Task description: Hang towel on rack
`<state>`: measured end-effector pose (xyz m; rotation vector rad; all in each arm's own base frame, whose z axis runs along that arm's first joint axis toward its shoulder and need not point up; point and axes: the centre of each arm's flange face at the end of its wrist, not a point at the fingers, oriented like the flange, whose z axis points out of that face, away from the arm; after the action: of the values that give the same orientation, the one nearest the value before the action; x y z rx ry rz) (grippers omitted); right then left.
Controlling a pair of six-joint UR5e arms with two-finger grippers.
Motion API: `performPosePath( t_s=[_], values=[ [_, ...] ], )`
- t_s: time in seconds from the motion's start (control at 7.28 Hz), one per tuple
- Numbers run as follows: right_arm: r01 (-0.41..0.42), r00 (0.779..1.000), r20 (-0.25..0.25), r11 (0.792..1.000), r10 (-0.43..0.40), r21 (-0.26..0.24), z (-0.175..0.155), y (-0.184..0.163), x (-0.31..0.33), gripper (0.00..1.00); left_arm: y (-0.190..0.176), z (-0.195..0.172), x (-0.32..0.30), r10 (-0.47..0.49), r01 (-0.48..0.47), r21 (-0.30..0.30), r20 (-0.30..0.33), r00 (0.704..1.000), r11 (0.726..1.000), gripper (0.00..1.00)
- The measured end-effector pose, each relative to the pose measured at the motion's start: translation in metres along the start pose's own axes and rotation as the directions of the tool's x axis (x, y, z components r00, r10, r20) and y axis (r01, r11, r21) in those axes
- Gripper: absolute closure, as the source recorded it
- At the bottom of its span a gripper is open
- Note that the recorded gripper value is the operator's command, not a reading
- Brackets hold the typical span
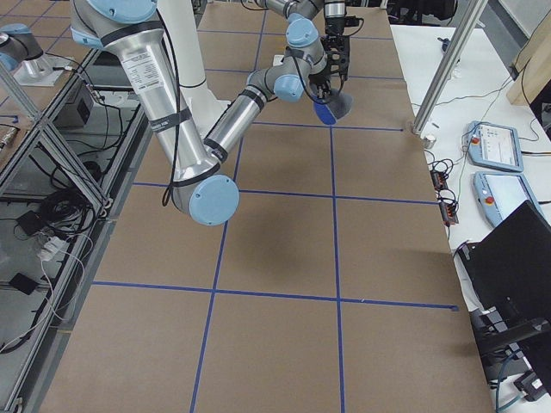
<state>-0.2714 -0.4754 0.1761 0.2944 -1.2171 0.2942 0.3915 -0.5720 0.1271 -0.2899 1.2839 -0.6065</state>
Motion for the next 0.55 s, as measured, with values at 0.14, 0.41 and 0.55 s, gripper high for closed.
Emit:
performPosePath(
  t_s=[0.14, 0.41, 0.55],
  values=[
    [0.02, 1.0, 0.022, 1.0, -0.02, -0.003, -0.001, 0.017, -0.011, 1.0, 0.009, 0.003, 0.012, -0.003, 0.003, -0.008, -0.011, 1.0, 1.0, 0.01],
    [0.067, 0.996, 0.063, 0.998, -0.067, -0.001, 0.002, 0.06, -0.033, 1.0, 0.019, 0.009, 0.025, 0.003, -0.004, -0.022, -0.023, 1.0, 1.0, 0.01],
    [0.084, 0.993, 0.078, 0.996, -0.084, 0.006, 0.004, 0.079, -0.042, 1.0, 0.02, 0.012, 0.026, 0.005, -0.006, -0.026, -0.022, 1.0, 1.0, 0.01]
  ],
)
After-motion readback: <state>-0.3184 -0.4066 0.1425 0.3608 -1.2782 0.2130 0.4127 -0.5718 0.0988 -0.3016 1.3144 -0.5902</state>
